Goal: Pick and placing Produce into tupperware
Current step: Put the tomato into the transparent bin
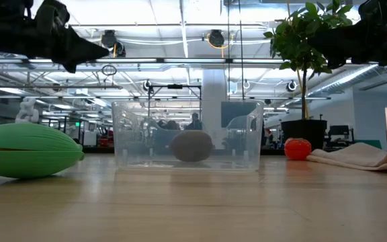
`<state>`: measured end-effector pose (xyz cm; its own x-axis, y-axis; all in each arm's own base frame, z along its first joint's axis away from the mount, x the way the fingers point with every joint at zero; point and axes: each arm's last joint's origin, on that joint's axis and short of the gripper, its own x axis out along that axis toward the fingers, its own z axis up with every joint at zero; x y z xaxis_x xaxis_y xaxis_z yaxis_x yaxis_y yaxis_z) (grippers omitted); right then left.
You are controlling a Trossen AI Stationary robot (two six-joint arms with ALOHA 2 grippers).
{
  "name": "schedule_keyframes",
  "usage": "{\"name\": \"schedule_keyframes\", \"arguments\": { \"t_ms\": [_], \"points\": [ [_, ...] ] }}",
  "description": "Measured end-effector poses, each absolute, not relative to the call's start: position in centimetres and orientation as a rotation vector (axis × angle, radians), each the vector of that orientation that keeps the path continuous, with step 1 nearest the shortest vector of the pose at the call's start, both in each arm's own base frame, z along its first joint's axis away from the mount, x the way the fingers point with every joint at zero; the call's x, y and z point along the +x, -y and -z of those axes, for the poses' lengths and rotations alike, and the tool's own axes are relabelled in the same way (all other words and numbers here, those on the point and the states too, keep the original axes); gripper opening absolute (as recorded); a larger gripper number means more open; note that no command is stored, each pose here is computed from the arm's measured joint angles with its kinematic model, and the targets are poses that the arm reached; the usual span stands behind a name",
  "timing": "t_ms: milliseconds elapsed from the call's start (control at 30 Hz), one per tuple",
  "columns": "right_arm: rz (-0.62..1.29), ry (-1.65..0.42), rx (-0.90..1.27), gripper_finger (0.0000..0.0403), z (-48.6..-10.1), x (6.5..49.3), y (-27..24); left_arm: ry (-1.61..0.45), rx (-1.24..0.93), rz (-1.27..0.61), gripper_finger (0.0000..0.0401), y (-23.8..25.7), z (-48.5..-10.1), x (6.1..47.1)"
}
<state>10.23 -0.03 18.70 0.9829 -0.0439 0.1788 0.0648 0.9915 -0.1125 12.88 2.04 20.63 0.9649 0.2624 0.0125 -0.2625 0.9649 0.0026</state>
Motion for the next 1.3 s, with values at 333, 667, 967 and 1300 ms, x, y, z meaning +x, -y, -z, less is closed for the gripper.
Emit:
{"name": "schedule_keyframes", "arguments": {
  "t_ms": [333, 667, 967, 1300],
  "points": [
    [0.054, 0.161, -0.119, 0.0121, -18.5, 10.3, 0.0, -0.001, 0.038, -0.269, 0.0, -2.1, -19.0, 12.3],
    [0.166, 0.176, -0.061, 0.0121, -18.7, 10.2, 0.4, -0.031, 0.068, -0.24, 0.0003, -2.0, -17.5, 12.2],
    [0.436, 0.045, 0.045, 0.0152, -17.8, 10.7, 1.1, -0.033, 0.074, -0.242, 0.0017, -2.0, -17.5, 12.2],
    [0.513, -0.169, 0.109, 0.0211, -21.2, 12.4, 1.9, -0.041, 0.074, -0.247, 0.0019, -2.1, -17.4, 12.2]
  ]
}}
